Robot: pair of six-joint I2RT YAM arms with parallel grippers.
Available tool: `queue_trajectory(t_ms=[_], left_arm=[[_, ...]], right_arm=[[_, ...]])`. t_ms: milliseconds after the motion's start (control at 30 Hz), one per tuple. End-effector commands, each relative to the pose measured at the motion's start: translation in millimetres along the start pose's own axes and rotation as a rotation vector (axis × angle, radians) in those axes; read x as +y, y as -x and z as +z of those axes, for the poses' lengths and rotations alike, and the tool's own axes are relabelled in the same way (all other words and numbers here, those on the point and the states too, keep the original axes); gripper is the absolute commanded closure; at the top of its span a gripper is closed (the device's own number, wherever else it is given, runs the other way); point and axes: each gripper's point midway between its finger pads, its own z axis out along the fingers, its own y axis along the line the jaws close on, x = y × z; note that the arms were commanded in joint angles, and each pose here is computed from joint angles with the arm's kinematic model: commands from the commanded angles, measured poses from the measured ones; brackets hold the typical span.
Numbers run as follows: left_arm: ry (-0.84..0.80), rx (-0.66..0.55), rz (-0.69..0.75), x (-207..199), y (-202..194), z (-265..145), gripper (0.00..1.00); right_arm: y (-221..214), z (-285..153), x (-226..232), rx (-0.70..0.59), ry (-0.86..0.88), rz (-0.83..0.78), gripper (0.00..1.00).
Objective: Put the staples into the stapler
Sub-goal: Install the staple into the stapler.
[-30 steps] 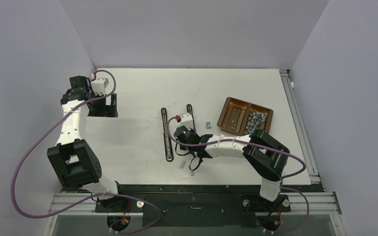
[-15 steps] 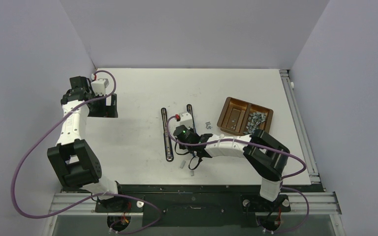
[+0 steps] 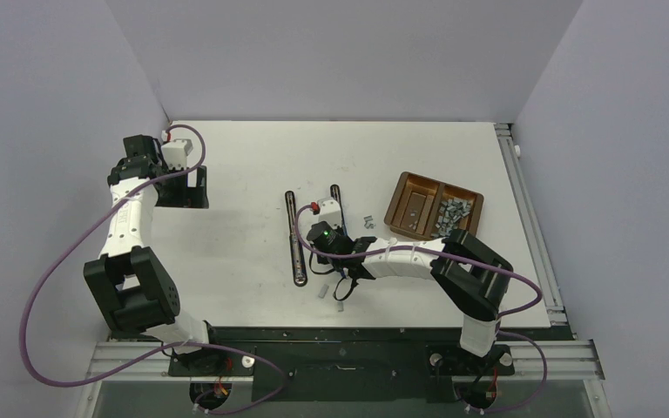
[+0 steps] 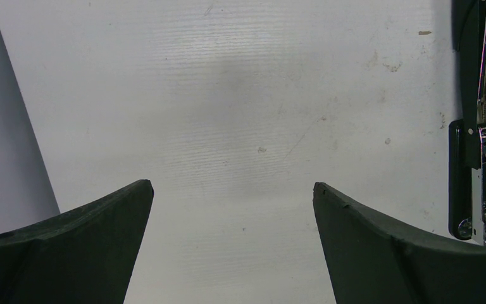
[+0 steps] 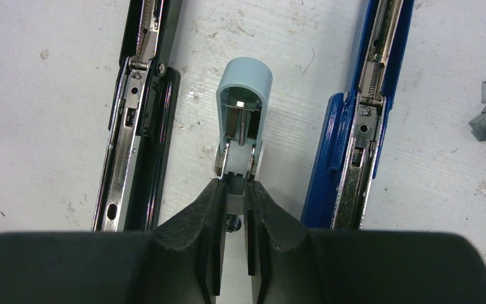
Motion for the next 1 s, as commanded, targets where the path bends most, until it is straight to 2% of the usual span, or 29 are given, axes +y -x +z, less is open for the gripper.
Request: queue_trajectory(t_ms=[0,233,967], left_arm=[[0.005,-0.062,0.013,2,13,-9,0.04],[0.004,-0.058,0.018,2,12,-8,0.04],[0.009,-0.059,0.021,3,13,-9,0.04]], right_arm=[[36,-15,8,-0.107,-0.001,0.066,0.91],[40,-20,8,-0.122,-0.005,0.079,0.91],[12,-3,11,-0.052,0.001,0.062,0.91]])
